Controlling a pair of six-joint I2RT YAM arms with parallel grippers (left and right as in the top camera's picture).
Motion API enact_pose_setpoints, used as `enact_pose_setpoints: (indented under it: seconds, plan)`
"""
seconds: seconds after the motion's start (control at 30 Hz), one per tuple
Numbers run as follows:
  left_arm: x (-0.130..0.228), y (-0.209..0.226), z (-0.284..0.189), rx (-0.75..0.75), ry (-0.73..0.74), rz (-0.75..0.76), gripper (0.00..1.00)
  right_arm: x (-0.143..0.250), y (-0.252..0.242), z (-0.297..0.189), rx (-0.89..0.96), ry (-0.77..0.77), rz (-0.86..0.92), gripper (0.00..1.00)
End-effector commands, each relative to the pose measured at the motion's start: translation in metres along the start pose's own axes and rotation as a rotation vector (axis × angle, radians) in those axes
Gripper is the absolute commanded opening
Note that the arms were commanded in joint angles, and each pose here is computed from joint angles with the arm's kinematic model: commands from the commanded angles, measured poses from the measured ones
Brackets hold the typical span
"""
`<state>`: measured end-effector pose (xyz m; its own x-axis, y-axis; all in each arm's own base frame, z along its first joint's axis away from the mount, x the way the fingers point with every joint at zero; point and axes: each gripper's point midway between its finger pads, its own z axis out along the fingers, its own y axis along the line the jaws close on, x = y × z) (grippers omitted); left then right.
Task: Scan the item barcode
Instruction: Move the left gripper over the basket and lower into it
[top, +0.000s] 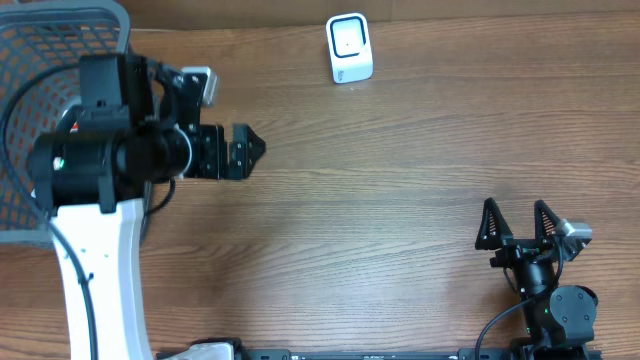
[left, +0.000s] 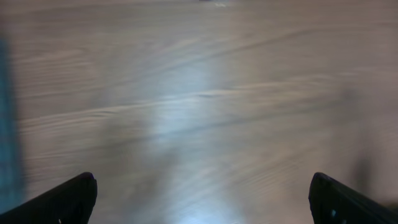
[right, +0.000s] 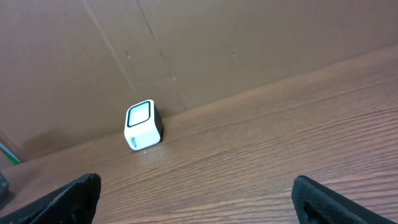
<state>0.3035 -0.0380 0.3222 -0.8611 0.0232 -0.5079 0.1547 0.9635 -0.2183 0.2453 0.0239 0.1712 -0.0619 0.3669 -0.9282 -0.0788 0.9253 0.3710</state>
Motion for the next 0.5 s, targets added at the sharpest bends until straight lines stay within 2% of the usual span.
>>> enact_pose_setpoints:
  seconds: [0.0, 0.2, 0.47]
  plan:
    - [-0.012, 0.034, -0.003, -0.189, -0.025, 0.022, 1.00, 0.001, -0.001, 0.000, -0.003, -0.005, -0.003, 1.00]
    - [-0.048, 0.068, -0.016, -0.404, -0.155, 0.091, 1.00, 0.001, -0.001, 0.000, -0.003, -0.005, -0.003, 1.00]
    - [-0.087, 0.121, -0.056, -0.667, -0.343, 0.018, 1.00, 0.001, -0.001, 0.000, -0.003, -0.005, -0.003, 1.00]
